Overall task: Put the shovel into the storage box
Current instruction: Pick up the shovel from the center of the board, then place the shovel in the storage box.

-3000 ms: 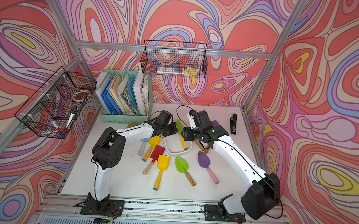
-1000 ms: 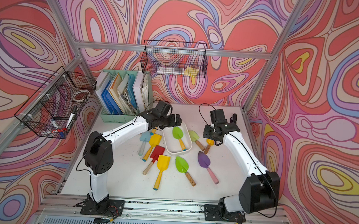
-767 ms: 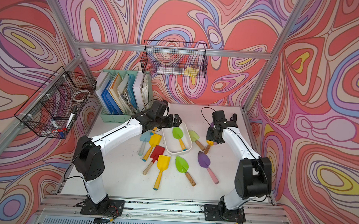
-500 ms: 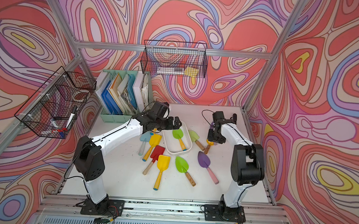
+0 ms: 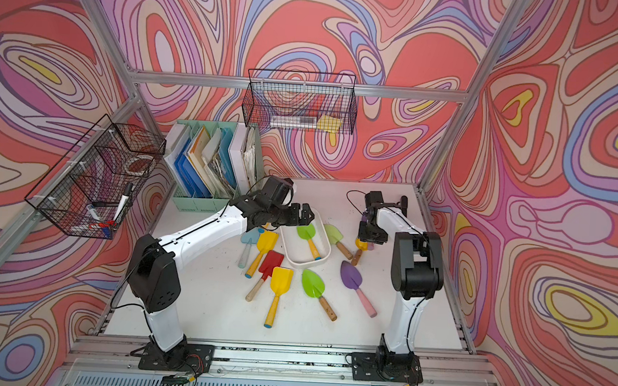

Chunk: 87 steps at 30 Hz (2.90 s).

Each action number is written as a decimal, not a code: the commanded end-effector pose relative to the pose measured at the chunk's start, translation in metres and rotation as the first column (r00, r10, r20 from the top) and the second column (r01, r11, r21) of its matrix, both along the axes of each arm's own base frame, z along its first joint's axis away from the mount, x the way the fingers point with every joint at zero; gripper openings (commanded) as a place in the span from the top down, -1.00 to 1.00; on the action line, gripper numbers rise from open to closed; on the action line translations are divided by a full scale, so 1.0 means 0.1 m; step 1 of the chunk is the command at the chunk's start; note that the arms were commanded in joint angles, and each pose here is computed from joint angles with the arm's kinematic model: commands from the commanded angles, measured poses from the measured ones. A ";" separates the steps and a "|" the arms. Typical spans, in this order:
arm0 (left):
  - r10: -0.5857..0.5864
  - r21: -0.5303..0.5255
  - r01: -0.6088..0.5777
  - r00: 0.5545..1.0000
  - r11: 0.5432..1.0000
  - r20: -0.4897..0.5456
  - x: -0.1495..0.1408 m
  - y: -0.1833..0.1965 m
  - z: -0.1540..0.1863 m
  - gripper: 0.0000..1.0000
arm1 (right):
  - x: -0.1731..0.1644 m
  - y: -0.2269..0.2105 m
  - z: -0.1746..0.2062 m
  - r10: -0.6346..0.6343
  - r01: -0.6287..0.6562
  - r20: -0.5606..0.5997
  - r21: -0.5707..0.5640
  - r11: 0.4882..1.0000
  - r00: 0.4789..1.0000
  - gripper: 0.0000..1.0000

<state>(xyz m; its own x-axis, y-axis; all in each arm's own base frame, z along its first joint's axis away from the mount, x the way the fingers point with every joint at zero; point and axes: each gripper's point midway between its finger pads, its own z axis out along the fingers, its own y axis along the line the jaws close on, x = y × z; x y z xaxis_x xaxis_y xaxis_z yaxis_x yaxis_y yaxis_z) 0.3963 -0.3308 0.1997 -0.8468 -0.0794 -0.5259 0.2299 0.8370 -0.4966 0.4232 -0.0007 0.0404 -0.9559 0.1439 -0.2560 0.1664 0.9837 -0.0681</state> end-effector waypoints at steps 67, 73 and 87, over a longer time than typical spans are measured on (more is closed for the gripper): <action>-0.068 -0.154 0.075 0.997 0.985 0.046 0.39 -0.55 -0.02 -0.45 | -0.73 1.51 1.40 0.427 -0.504 0.298 0.274 0.819 0.854 1.00; -0.030 -0.161 0.041 0.997 0.986 0.069 0.50 -0.52 -0.02 -0.29 | -0.79 1.62 1.45 0.447 -0.530 0.309 0.284 0.799 0.839 1.00; -0.012 -0.174 0.021 0.999 0.985 0.051 0.55 -0.52 -0.12 0.52 | -0.79 1.71 1.50 0.454 -0.546 0.326 0.296 0.784 0.829 1.00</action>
